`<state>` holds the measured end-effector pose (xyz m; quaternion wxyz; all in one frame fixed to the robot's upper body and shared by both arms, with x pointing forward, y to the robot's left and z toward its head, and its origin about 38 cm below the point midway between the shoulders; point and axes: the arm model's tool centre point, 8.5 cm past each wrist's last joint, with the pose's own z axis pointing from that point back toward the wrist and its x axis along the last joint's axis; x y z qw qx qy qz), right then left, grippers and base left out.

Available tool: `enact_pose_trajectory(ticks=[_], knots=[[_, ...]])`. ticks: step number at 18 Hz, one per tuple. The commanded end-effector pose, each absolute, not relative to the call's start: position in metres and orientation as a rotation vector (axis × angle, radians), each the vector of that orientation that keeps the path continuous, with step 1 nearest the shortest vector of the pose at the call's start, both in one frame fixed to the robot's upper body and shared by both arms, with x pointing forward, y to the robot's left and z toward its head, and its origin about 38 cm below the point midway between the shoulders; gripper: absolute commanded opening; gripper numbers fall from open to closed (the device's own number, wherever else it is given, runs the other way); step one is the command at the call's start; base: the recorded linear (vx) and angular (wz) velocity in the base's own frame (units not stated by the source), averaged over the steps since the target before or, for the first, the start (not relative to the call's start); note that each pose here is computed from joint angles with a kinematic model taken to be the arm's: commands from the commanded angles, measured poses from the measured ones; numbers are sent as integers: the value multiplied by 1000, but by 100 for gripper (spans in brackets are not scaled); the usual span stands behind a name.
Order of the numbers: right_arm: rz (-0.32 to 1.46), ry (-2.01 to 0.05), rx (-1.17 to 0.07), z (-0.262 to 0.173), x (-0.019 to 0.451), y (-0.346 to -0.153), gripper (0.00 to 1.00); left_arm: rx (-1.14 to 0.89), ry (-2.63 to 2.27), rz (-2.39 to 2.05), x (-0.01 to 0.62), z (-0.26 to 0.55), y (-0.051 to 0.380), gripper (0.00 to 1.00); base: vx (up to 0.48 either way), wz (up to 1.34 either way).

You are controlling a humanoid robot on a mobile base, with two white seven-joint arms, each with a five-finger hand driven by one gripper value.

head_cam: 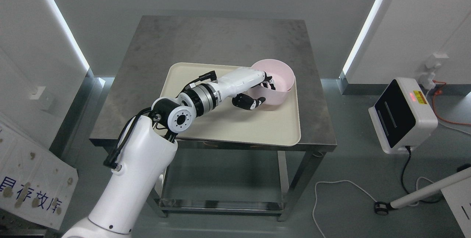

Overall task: Stack pink IKEA bowls on left shelf middle
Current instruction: 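Lift the stacked bowls off the tray with the left hand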

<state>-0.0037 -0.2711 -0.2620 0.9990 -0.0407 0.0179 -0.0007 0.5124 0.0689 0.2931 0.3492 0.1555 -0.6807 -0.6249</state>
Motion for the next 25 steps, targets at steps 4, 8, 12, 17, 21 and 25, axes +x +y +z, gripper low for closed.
enact_pose_trajectory(ticks=[4,8,12,17,21,25], knots=[[-12,29,-99,-261,-11,-282,100,508,-1968,-1362,502,338,162,2,0,0],[-12,29,-99,-261,-11,-282,100,566,-2083,-1361,475,344,190,2,0,0],[-13,28,-99,-261,-11,-283,100,584,-2162,-1374,455,340,210,2,0,0],[-13,30,-99,-261,-11,-283,100,603,-2200,-1417,441,321,227,2,0,0],[-12,30,-99,-261,-11,-282,100,573,-2231,-1423,437,319,229,3,0,0],[-12,30,-99,-261,-11,-282,100,613,-2236,-1394,433,316,244,3,0,0]])
